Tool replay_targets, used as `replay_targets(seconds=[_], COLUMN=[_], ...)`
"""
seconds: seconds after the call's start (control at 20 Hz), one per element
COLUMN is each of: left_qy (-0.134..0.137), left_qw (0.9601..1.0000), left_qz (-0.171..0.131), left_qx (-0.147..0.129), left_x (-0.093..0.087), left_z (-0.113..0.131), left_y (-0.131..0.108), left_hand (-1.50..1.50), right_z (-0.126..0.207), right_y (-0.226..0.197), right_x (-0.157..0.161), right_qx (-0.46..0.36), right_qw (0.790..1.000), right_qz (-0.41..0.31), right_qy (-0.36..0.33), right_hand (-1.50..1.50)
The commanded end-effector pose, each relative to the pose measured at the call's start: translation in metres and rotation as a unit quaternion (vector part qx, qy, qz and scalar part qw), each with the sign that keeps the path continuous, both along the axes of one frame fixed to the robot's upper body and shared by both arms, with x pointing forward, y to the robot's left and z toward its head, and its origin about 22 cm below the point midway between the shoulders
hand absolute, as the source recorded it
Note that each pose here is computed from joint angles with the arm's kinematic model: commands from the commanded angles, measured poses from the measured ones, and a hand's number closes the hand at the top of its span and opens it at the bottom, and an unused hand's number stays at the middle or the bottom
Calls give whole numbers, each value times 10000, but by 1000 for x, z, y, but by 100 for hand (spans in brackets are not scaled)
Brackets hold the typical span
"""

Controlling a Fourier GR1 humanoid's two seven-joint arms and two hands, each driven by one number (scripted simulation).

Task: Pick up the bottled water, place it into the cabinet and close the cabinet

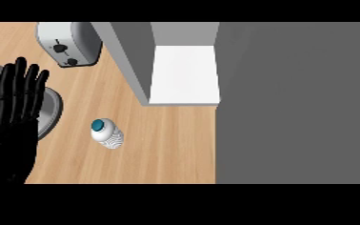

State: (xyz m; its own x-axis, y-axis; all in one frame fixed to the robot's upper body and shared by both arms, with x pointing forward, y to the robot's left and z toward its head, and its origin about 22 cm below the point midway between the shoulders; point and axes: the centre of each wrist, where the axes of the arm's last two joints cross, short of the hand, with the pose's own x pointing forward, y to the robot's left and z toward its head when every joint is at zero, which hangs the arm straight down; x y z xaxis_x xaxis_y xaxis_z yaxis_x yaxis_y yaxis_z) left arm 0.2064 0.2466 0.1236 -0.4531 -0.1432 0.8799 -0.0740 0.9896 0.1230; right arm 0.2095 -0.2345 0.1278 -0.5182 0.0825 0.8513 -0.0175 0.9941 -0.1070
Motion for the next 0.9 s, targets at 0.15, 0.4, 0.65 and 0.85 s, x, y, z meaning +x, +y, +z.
replay_targets(seconds=[0.15, 0.4, 0.65, 0.85], left_qy=[-57, 1119, 1039, 1113], left_qw=[9998, 9830, 9817, 9801], left_qz=[65, -300, -292, -269], left_qx=[-199, -1427, -1569, -1624], left_x=[-11, -22, -49, -78], left_z=[-1, -10, 28, 40], left_y=[-48, -76, -106, -111], left_hand=[-150, -150, -150, -150], right_z=[-9, -15, 16, 24], right_y=[-5, 6, -20, -23], right_x=[-29, -49, -90, -104], right_qx=[41, 622, 644, 664], right_qw=[9995, 9860, 9874, 9869], right_qz=[-258, 992, 983, 972], right_qy=[170, 1184, 1063, 1104], right_hand=[-150, -150, -150, -150])
